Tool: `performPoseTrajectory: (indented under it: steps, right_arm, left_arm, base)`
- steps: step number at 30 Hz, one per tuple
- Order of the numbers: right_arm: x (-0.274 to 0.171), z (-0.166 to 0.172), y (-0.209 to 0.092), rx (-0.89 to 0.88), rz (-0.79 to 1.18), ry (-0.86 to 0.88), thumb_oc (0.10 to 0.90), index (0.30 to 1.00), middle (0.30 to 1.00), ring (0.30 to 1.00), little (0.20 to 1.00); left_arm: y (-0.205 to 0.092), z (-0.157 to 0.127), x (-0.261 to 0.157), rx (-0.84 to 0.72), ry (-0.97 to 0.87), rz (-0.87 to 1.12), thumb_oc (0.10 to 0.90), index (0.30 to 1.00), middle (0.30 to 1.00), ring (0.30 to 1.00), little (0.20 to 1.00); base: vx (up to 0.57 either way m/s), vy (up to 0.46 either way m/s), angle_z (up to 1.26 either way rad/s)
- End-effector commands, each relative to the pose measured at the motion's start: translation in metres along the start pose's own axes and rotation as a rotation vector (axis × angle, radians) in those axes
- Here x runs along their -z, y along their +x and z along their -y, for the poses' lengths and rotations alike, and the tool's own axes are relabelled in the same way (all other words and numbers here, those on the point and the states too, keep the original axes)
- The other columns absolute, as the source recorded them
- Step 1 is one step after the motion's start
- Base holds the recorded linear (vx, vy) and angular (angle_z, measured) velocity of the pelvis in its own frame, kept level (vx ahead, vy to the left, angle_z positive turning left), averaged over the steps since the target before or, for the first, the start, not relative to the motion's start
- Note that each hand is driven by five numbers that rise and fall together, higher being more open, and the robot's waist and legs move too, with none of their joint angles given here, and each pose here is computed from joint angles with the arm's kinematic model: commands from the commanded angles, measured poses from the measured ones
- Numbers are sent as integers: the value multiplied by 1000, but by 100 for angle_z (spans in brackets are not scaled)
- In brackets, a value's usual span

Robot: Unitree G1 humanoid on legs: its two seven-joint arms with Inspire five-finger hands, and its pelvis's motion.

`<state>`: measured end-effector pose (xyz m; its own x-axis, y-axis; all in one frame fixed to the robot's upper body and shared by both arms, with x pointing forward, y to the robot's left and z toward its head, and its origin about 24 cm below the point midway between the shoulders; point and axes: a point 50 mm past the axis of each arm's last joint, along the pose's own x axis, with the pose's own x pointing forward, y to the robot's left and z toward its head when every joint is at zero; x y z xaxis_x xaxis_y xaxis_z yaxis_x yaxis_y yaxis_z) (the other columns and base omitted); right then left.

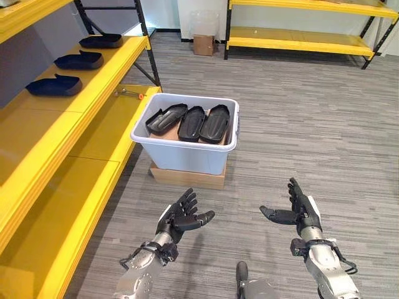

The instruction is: Move parts from the plastic box to the shelf.

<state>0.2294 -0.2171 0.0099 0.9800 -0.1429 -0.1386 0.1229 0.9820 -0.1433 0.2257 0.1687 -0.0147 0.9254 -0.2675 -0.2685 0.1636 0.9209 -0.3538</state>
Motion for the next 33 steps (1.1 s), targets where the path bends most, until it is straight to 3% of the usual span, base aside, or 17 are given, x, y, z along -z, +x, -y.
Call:
performPoseTrajectory:
  steps: [1,6,11,18,33]
  right_arm:
    - [-50,1,10,1,262,28,900,1000,1000,1000,1000]
    - [-43,2,10,-14,225,53,900,1000,1000,1000,1000]
    - [-37,2,7,-34,199,53,900,1000,1000,1000,1000]
    - [-33,-5,11,-65,200,50,900,1000,1000,1000,1000]
    - [-21,-14,6,-237,99,14,900,1000,1000,1000,1000]
  left_arm:
    - [3,20,-60,183,35,282,900,1000,1000,1000,1000]
    - [3,16,-65,112,26,327,900,1000,1000,1000,1000]
    - [1,4,-58,-58,-85,307,900,1000,1000,1000,1000]
    - [7,7,-55,-34,-81,286,900,1000,1000,1000,1000]
    - [-2,-18,-42,-126,-104,280,900,1000,1000,1000,1000]
  base:
    - [204,-102,19]
    - [201,-129,9]
    - [149,-186,-6]
    - [57,-127,0]
    - [211,170,-22]
